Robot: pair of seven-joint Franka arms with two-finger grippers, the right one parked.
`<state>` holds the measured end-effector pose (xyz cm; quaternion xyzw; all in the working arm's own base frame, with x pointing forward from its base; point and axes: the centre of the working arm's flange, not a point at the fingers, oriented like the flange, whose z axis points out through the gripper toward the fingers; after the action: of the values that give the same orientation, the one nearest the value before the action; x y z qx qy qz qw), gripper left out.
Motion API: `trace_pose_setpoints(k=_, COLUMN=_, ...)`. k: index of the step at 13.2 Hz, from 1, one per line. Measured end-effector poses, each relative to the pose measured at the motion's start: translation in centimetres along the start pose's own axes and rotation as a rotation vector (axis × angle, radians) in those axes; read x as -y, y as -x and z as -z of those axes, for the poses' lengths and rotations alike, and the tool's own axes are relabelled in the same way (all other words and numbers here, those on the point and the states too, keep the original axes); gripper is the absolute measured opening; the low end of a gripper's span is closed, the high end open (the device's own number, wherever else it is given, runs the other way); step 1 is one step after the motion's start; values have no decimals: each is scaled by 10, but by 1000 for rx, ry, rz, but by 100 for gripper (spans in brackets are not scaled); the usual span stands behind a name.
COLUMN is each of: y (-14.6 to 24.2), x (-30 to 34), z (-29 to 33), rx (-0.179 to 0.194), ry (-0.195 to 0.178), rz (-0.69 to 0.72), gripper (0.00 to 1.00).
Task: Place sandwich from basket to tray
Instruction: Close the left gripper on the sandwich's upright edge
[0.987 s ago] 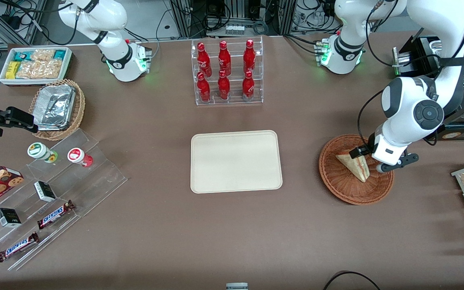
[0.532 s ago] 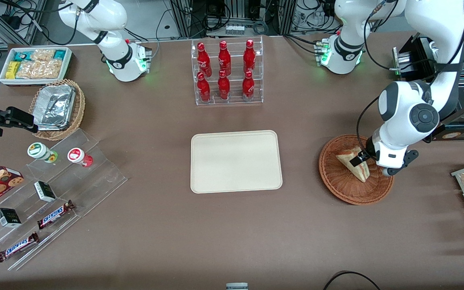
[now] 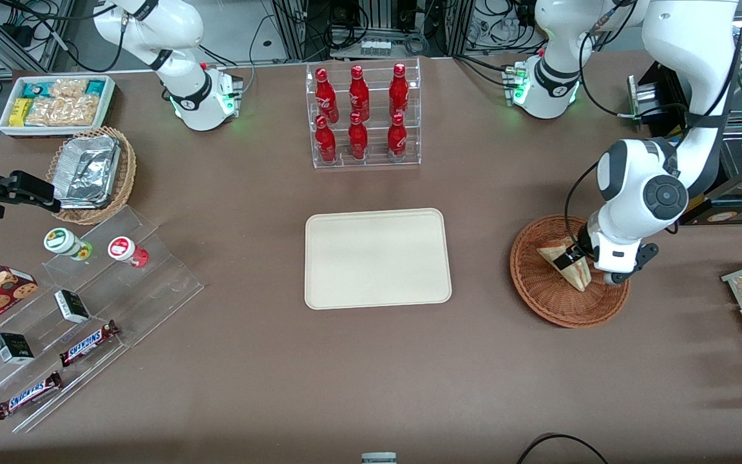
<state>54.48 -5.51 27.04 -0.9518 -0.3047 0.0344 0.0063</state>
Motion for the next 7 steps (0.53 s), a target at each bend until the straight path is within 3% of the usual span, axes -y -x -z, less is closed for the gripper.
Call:
trace_pose_setpoints(k=4, y=4, x=2, z=-19, rx=23, ry=-16, rz=-1, gripper=100)
trace_pose_setpoints(k=5, y=4, x=3, z=-21, rx=26, ry=-18, rz=-1, gripper=93)
trace_pose_setpoints(k=6, y=5, x=3, z=-22, rx=27, ry=-20, rz=-1, gripper=93)
trace_pose_setpoints(k=7, y=5, x=3, z=-22, rx=28, ry=-20, rz=-1, gripper=83)
